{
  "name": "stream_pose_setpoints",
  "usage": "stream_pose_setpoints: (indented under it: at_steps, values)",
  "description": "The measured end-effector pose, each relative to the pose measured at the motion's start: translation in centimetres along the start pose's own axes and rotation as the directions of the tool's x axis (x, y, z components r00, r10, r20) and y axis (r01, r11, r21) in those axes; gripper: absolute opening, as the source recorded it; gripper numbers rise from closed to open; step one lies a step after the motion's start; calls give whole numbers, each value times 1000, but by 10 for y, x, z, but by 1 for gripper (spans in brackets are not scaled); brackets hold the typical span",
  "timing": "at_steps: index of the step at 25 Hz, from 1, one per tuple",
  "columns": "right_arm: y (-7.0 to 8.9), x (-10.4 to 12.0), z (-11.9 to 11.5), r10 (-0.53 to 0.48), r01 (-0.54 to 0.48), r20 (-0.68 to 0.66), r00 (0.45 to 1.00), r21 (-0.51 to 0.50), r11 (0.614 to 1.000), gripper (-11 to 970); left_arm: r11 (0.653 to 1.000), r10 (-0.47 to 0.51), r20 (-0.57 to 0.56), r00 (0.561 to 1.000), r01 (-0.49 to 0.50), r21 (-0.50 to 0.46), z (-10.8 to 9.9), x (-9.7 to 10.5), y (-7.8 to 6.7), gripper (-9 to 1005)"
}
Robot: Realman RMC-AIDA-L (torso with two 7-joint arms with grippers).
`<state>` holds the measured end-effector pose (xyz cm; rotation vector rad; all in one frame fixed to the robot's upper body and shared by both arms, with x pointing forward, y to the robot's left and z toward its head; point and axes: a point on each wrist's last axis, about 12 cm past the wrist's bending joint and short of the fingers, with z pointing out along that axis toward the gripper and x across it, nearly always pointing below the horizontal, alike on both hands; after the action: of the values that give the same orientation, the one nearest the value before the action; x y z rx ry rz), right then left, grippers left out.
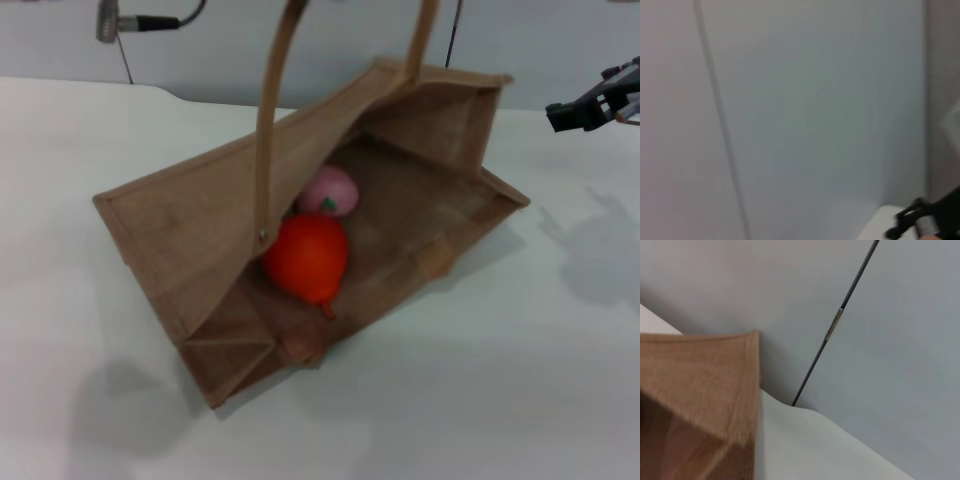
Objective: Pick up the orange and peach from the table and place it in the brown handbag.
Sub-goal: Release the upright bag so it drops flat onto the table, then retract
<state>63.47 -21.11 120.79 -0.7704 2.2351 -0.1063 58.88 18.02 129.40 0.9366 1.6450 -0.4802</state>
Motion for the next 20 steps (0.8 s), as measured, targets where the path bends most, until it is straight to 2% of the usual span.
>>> stream_pose_setpoints:
  at_steps: [2,5,10,20]
  values:
    - [-1,1,2,3,-3,-6,1000,-1,1000,774,999,-7,14,1000,6,49,0,3,-1,624]
    - [-1,2,4,5,-6,-14,1000,-2,1000,774,996,-23,27,999,20,86,-3,5,1,847]
    - [1,3,9,0,0,-33,999,-10,1000,774,994,-39,33,999,36,99,-6,10,5,873]
    - [3,2,13,-5,4,-49,999,-18,1000,774,992,-121,-25,992,122,30,-12,30,22,879]
